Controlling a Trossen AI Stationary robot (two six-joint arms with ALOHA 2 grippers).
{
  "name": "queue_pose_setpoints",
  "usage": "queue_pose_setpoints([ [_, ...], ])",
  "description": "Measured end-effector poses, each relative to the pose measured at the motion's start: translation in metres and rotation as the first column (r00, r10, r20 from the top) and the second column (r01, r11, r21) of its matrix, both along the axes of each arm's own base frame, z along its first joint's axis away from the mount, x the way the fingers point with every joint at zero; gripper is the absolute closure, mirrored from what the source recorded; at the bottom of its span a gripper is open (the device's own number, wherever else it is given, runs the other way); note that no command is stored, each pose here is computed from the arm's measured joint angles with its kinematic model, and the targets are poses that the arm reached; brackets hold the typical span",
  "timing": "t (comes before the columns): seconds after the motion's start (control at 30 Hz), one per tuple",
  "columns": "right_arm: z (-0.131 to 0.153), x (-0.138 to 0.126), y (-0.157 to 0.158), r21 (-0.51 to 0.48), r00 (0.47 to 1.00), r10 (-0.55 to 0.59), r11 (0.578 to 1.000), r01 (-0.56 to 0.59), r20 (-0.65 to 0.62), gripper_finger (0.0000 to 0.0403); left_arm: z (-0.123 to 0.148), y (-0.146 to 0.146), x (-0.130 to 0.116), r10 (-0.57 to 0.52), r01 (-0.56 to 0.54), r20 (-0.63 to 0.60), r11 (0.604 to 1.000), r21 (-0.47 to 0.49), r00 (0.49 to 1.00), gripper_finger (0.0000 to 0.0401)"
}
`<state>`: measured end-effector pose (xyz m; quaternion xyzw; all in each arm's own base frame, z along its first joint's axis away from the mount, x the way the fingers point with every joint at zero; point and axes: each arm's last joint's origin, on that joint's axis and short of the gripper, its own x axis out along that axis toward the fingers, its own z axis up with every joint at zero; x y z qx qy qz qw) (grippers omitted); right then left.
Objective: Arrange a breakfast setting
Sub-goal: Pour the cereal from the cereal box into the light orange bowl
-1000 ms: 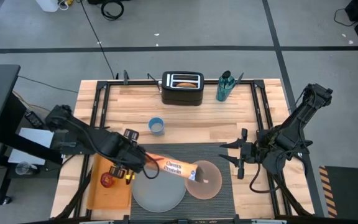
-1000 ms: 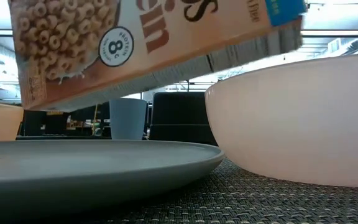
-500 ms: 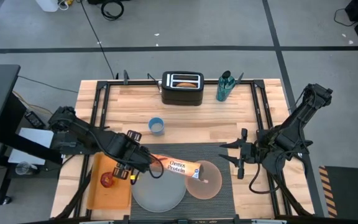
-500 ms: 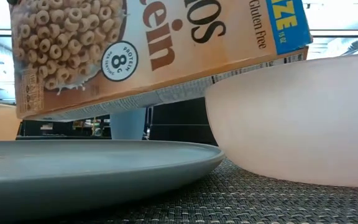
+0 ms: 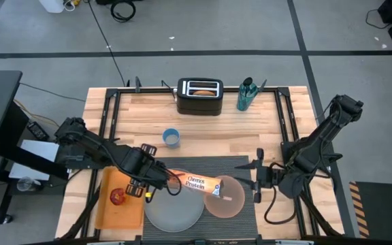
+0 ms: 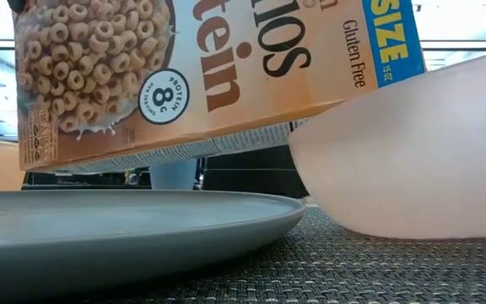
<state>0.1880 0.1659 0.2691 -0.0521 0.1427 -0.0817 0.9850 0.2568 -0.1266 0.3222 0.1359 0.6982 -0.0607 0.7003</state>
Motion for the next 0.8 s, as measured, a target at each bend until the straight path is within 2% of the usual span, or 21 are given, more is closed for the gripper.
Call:
queue_pose_setpoints([
  [0.23, 0.009, 0.003, 0.004, -0.023, 0.995, 0.086, 0.996, -0.085, 0.045, 0.0237, 0.008, 0.000, 0.000, -0.020, 0.021, 0.023, 1.000, -0.019, 1.000, 0.0189],
  [0.43, 0.013, 0.006, 0.005, -0.126, 0.990, 0.128, 0.985, -0.120, 0.062, 0.0233, 0.018, 0.001, 0.003, -0.027, 0.026, 0.082, 1.000, 0.015, 0.996, 0.0189],
  [0.57, 0.015, 0.011, 0.008, -0.140, 0.986, 0.135, 0.983, -0.121, 0.094, 0.0220, 0.018, 0.006, 0.004, -0.007, 0.006, 0.081, 1.000, 0.015, 0.997, 0.0189],
  [0.8, 0.006, 0.024, 0.007, -0.136, 0.992, 0.083, 0.988, -0.070, 0.091, 0.0182, 0.018, 0.006, 0.005, -0.006, 0.005, 0.082, 1.000, 0.016, 0.997, 0.0189],
])
